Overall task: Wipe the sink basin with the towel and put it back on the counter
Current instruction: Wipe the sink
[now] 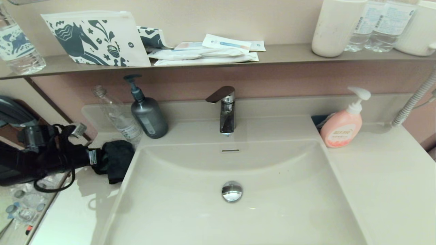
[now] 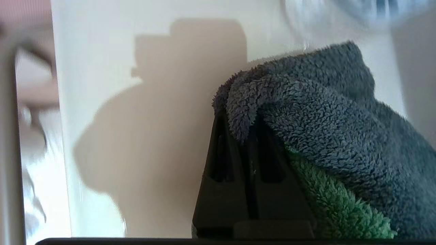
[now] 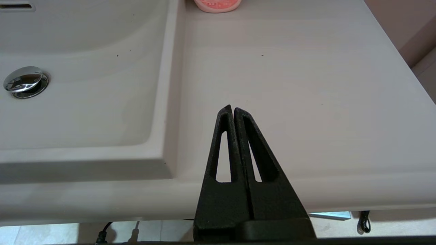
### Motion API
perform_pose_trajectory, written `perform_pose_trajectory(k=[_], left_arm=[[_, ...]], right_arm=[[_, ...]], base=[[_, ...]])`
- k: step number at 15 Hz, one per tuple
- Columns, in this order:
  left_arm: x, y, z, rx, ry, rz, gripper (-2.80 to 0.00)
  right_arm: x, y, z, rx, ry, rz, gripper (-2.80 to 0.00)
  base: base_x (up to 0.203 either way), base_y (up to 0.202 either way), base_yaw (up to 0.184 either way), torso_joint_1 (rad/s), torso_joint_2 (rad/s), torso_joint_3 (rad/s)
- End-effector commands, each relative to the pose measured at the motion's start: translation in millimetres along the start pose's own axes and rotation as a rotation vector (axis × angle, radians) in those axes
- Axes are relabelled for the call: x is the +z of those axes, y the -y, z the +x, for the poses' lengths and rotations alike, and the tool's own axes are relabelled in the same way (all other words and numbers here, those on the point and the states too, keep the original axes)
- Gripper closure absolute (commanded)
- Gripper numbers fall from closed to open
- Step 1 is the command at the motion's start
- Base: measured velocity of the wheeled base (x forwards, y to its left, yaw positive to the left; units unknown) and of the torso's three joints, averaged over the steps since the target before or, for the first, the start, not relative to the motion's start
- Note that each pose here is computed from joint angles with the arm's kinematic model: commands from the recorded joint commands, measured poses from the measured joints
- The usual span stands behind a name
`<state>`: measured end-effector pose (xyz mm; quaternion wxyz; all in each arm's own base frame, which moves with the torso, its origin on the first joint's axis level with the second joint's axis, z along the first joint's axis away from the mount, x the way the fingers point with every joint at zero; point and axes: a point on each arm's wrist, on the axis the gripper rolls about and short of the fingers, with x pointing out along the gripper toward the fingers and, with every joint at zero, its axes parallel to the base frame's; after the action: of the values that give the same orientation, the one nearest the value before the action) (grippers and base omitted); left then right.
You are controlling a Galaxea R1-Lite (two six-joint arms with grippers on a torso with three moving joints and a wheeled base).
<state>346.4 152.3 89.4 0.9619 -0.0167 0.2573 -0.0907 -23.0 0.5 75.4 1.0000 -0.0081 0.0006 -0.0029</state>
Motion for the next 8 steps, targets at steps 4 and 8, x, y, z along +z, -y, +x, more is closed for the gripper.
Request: perform_pose_trajectory(k=[4,8], left_arm=[[-18,18.7,-42,0.013,-0.037,-0.041,0.0],[-35,27.1,-71,0.039,-0.068,-0.039,0.0]], right_arm=[[0,0,0,0.001,-0.001,0.0,0.0],[0,0,0,0.001,-0.001,-0.001,0.0]], base=[[0.0,0.0,0.0,0.0,0.0,0.0],[0.0,0.0,0.0,0.0,0.0,0.0]])
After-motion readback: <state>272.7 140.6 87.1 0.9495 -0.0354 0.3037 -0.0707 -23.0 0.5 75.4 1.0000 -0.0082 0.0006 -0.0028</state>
